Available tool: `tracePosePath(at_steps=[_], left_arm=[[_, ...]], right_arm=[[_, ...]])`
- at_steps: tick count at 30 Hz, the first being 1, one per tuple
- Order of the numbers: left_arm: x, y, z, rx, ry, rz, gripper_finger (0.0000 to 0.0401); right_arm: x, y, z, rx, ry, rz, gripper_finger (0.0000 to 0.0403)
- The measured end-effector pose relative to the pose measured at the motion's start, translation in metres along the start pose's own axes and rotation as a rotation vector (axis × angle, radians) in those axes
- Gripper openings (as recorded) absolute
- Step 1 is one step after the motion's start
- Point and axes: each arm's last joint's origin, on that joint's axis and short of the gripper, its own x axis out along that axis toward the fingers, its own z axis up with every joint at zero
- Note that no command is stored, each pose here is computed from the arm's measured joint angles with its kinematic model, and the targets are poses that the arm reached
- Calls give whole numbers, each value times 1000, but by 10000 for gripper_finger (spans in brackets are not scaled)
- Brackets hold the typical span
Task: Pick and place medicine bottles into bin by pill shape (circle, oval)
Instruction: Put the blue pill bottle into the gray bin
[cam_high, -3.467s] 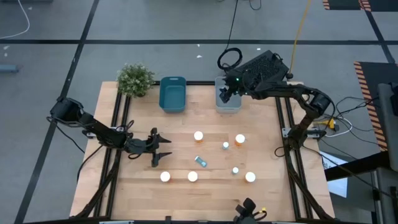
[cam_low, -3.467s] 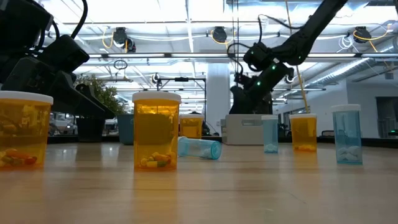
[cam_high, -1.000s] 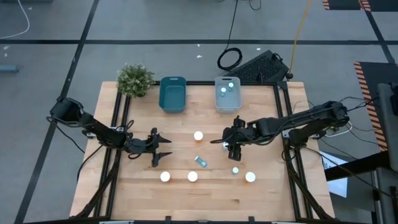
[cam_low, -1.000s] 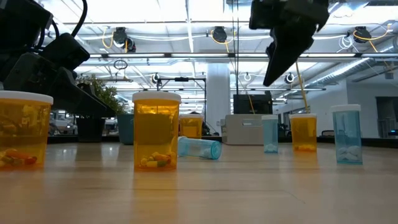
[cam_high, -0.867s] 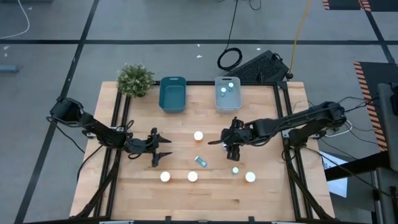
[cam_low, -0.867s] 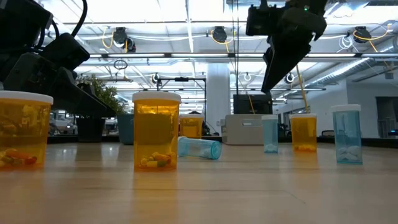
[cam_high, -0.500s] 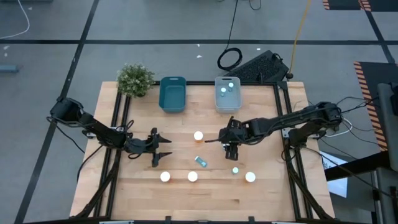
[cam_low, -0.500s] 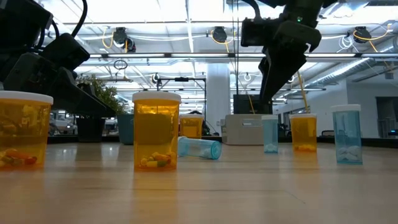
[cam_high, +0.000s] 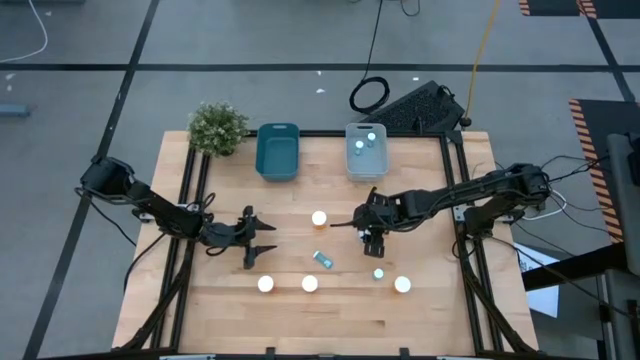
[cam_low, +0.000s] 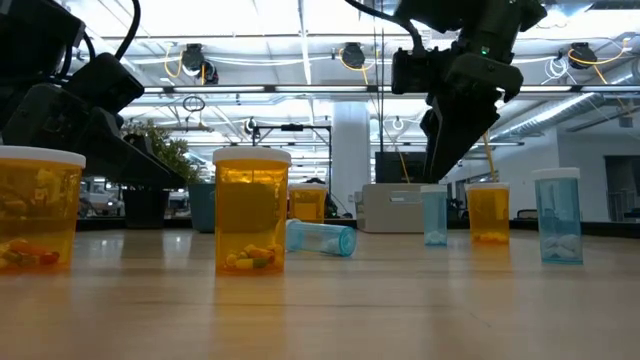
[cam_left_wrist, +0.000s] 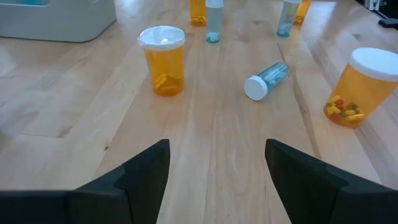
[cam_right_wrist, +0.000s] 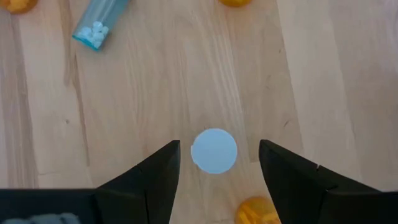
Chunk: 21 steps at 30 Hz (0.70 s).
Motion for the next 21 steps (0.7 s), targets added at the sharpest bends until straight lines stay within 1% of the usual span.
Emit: tracePosePath(at_steps=[16, 21], left_arm=[[0, 0, 0, 1, -1, 0, 268], [0, 0, 0, 1, 0, 0, 268]], right_arm=[[0, -3, 3, 10, -20, 0, 213], [3, -6, 2, 22, -28, 37, 213]])
